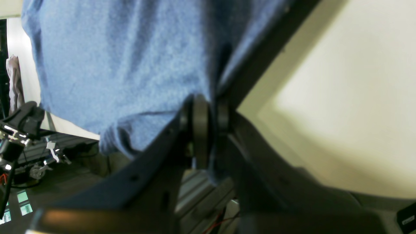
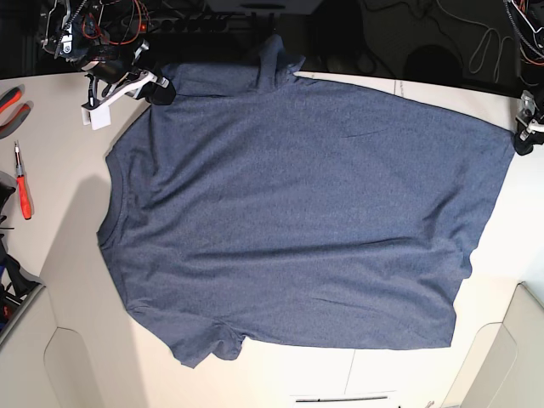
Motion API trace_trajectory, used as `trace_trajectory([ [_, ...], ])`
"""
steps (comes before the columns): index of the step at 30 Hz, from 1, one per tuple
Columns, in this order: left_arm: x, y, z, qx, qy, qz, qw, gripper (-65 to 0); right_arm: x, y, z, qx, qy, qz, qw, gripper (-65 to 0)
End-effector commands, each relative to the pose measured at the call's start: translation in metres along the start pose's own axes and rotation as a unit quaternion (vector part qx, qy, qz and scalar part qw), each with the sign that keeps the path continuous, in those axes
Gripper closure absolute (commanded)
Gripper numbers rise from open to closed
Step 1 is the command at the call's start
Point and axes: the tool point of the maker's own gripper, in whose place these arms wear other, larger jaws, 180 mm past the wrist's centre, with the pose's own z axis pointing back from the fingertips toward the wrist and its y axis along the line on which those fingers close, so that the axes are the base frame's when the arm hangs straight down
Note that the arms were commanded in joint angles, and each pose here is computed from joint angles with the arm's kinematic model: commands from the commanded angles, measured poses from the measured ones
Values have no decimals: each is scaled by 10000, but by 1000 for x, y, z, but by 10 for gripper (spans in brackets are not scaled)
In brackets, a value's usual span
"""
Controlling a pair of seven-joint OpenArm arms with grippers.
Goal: Layout the t-shirt on the table in an organized manner, then fold the t-shirt properly
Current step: 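Hold both shoulder corners and pull them apart to stretch the shirt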
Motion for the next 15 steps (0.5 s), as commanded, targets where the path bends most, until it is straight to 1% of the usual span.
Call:
trace_trajectory([
  [1,18,-5,2,-116,-208,-86,9997,-289,4,-2,3,-51,-31,78,10000,0],
  [7,-3,-13,-3,-202,-100,113,9997,-289,4,-2,3,-49,-33,78,10000,0],
  [15,-6,-14,-4,-217,-93,149,9996,-288,4,-1,3,-37,-39,70,10000,0],
])
